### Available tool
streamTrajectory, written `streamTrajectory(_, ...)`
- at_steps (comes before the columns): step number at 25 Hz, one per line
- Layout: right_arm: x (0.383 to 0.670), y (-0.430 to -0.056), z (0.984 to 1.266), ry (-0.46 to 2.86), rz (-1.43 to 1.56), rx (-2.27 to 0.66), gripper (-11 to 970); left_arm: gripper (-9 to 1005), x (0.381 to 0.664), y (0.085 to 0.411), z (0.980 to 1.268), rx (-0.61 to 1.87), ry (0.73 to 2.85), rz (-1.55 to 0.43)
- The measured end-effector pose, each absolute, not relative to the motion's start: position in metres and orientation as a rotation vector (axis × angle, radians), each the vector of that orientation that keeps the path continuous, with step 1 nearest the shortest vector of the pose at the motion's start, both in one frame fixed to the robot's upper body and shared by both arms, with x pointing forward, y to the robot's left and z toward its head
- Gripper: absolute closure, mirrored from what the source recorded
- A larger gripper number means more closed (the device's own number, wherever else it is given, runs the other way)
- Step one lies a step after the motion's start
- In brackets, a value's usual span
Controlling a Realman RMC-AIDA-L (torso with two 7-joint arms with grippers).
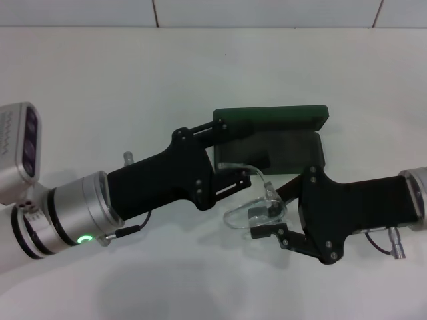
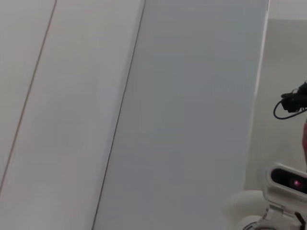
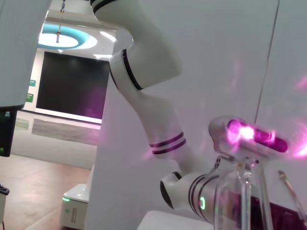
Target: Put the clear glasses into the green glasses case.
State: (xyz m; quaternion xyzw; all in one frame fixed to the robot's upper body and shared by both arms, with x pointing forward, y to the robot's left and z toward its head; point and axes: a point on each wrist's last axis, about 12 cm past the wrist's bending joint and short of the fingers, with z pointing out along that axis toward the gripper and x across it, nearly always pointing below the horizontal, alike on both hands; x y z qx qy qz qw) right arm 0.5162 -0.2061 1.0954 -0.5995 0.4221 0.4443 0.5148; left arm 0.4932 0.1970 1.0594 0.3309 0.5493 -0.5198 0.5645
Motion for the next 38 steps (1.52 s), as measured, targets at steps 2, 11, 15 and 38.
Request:
streamTrajectory(2, 0.516, -0.205, 1.095, 1.016, 1.068, -1.447, 839, 450, 0.492, 0.197, 1.059, 0.787, 1.294, -1.226)
streamTrajectory(11, 0.517, -0.206, 1.092, 1.075, 1.084, -1.431, 840, 450, 0.491, 0.197, 1.058, 0.797, 1.289, -1.217)
streamTrajectory(15, 0.517, -0.206, 1.091, 1.094, 1.088, -1.423, 840, 450, 0.490, 0.198, 1.057, 0.803, 1.285, -1.208)
streamTrajectory(38, 0.519, -0.196, 1.098, 1.066, 1.156, -1.475, 840, 451, 0.493, 0.198, 1.058, 0.825, 1.267, -1.162)
